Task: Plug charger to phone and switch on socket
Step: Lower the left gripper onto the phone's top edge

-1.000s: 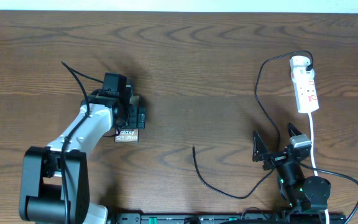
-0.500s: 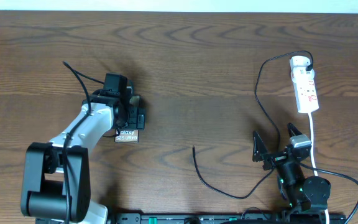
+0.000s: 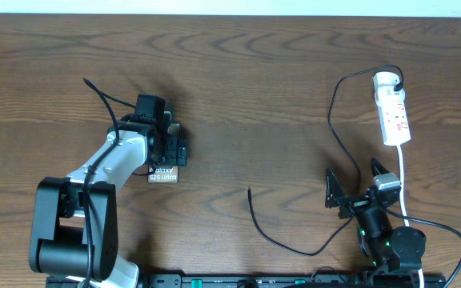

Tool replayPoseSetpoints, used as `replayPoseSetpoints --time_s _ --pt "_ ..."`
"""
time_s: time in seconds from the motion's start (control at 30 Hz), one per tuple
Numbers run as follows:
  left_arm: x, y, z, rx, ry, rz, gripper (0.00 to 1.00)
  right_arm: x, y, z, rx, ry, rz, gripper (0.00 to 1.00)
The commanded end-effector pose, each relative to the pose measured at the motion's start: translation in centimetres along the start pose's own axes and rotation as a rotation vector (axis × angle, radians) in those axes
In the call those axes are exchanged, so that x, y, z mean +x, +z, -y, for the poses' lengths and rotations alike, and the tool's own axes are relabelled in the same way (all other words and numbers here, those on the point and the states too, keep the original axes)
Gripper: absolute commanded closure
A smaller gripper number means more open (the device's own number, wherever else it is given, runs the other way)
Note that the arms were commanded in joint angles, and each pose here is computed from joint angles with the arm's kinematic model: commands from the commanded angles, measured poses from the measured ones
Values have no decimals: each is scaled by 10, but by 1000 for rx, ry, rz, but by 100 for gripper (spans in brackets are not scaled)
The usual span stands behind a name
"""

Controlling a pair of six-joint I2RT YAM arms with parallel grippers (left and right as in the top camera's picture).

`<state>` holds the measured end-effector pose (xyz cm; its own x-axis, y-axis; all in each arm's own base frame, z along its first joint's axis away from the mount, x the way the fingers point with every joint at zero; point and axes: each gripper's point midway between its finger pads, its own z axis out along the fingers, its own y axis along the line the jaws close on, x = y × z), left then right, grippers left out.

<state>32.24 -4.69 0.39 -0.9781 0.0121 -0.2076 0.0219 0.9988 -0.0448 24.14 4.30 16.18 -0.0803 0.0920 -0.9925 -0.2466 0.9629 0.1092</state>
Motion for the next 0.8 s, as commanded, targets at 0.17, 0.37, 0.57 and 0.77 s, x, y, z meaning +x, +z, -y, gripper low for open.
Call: replayPoseSetpoints --time_s 0.17,0.37,0.57,0.77 --pt "-14 -2 0 -8 -4 38 2 1 0 -3 -10 -7 -1 1" --pt "-16 -2 0 -7 -4 46 2 1 0 -3 -10 -7 -1 1" --pt "-15 -1 0 -7 -4 42 2 1 0 -3 -10 -7 -1 1" --pt "-11 7 -1 -10 -4 15 2 1 0 -3 -10 -7 -1 1"
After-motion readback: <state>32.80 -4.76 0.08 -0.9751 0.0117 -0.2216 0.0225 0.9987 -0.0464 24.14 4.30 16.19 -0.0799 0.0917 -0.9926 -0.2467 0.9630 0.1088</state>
